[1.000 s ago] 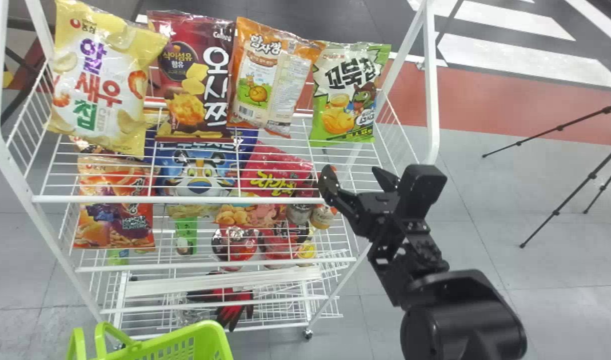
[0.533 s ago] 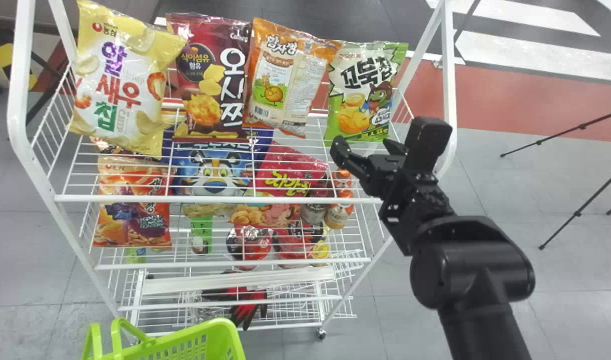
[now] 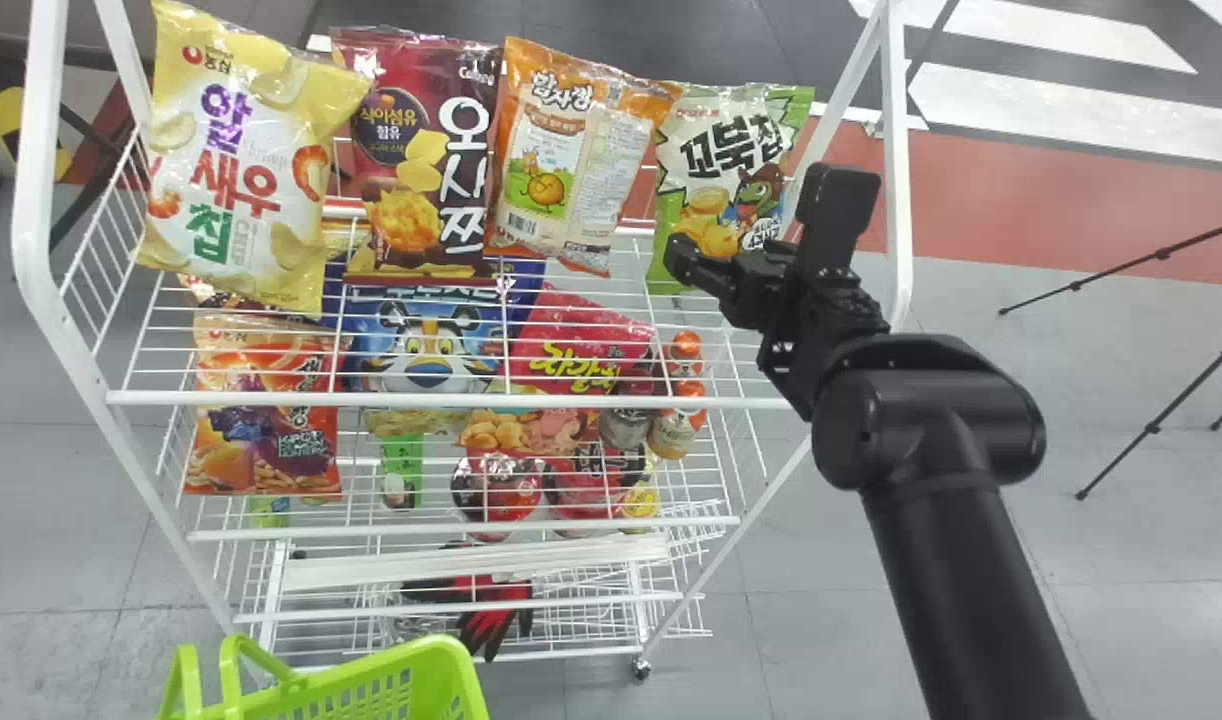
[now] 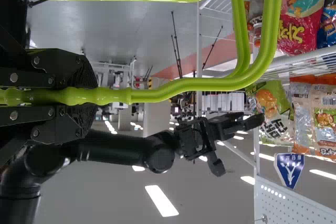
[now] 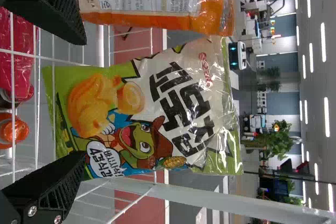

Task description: Hold basket handle with left hand then pick Gkobukchip with right hand and place into basket

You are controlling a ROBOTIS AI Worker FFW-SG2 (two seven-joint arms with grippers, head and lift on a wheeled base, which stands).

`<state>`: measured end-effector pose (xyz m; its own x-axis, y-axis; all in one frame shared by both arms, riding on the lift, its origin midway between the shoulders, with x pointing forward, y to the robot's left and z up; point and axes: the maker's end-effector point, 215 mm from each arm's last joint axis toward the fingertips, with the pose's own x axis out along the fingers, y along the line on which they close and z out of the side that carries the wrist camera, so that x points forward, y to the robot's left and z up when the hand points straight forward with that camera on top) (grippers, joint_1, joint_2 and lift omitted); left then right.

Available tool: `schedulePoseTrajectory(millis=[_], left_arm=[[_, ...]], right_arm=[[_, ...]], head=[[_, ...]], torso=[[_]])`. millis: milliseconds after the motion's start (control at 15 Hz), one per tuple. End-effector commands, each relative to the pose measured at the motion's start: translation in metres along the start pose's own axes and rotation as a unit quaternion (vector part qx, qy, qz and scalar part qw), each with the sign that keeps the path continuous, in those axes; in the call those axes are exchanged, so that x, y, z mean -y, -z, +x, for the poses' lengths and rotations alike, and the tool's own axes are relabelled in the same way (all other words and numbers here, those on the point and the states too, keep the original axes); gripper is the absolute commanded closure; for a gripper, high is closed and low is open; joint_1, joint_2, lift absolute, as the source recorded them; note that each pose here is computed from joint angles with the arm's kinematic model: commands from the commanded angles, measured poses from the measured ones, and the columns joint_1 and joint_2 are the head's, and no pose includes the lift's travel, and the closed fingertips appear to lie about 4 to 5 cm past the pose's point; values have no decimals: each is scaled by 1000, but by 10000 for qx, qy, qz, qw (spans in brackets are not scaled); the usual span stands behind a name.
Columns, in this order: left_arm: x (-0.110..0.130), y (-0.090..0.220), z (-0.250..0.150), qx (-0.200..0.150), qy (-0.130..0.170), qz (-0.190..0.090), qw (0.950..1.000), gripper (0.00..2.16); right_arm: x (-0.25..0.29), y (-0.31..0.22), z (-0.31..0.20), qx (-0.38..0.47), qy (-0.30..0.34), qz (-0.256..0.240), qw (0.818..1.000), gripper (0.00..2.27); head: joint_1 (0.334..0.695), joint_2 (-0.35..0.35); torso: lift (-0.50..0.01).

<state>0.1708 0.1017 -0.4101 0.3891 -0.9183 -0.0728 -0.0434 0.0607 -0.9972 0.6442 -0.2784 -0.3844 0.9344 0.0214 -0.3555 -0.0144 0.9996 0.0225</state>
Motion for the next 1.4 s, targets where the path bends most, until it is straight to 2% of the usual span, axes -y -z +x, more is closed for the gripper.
schedulePoseTrajectory(millis=[0, 400, 1333], left_arm=[[0, 1, -1, 7, 9, -12, 10000, 1889], [-1, 0, -10, 133, 20, -77, 9999, 1889], [0, -1, -14, 184, 65, -106, 9998, 1889]], right_arm=[[-1, -14, 15, -14, 12, -133, 9999, 39], [13, -38, 37, -96, 130, -131, 9998, 39], [47, -30, 67, -528, 601, -532, 9954, 43]], head=[[695, -243], [695, -231], [695, -253]], torso=[[0], [0], [0]])
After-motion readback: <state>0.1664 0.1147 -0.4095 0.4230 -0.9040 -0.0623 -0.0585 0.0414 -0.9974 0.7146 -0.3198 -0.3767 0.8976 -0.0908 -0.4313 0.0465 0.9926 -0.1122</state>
